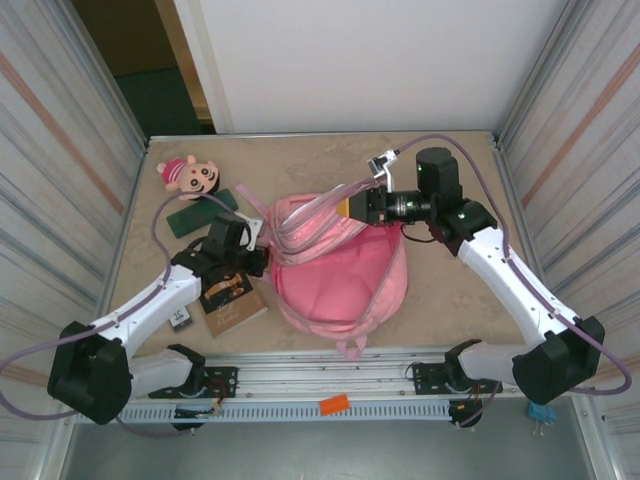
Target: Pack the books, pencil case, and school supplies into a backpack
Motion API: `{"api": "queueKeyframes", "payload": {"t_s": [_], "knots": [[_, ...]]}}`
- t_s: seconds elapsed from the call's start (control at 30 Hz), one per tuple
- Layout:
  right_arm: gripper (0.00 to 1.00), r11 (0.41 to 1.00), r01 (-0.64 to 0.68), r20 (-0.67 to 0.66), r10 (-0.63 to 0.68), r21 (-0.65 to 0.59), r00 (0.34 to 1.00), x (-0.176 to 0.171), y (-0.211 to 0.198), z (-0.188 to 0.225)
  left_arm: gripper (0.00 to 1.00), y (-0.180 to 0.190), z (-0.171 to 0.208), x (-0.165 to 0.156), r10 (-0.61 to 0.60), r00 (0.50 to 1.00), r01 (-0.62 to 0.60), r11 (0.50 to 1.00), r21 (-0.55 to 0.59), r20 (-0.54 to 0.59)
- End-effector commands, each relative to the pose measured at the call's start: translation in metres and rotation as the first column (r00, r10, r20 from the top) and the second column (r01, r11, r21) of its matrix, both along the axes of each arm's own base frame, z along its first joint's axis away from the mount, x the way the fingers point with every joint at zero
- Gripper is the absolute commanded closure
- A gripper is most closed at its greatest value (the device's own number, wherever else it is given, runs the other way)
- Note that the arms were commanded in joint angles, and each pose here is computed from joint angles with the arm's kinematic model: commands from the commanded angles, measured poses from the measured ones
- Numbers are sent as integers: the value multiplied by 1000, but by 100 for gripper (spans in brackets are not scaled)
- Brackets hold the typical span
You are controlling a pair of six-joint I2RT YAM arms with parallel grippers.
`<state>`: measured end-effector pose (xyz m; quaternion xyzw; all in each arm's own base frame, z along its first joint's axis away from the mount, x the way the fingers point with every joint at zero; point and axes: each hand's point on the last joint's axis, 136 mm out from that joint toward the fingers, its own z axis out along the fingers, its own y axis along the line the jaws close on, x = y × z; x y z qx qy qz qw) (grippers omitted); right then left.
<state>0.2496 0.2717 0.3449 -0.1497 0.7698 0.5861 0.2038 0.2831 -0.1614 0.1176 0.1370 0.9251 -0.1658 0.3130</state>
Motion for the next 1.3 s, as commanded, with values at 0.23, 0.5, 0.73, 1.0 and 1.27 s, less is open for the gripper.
{"api": "queueKeyframes", "payload": {"t_s": [0.23,0.5,0.73,1.0,1.27], "knots": [[90,994,-99,125,91,54,988,-10,-3,41,93,25,11,33,174,982,-172,984,-40,70],[90,978,202,111,-206,41,972,57,-3,6,57,22,58,4,202,977,-184,961,-205,69],[89,941,337,191,-337,30,922,88,3,-18,50,22,63,-20,204,978,-188,941,-281,32],[71,903,416,75,-410,-111,909,113,6,-83,51,22,43,-20,271,960,-277,908,-313,-64],[31,724,424,-56,-535,-544,843,83,-30,-165,51,15,33,-17,271,955,-297,896,-329,-124]]}}
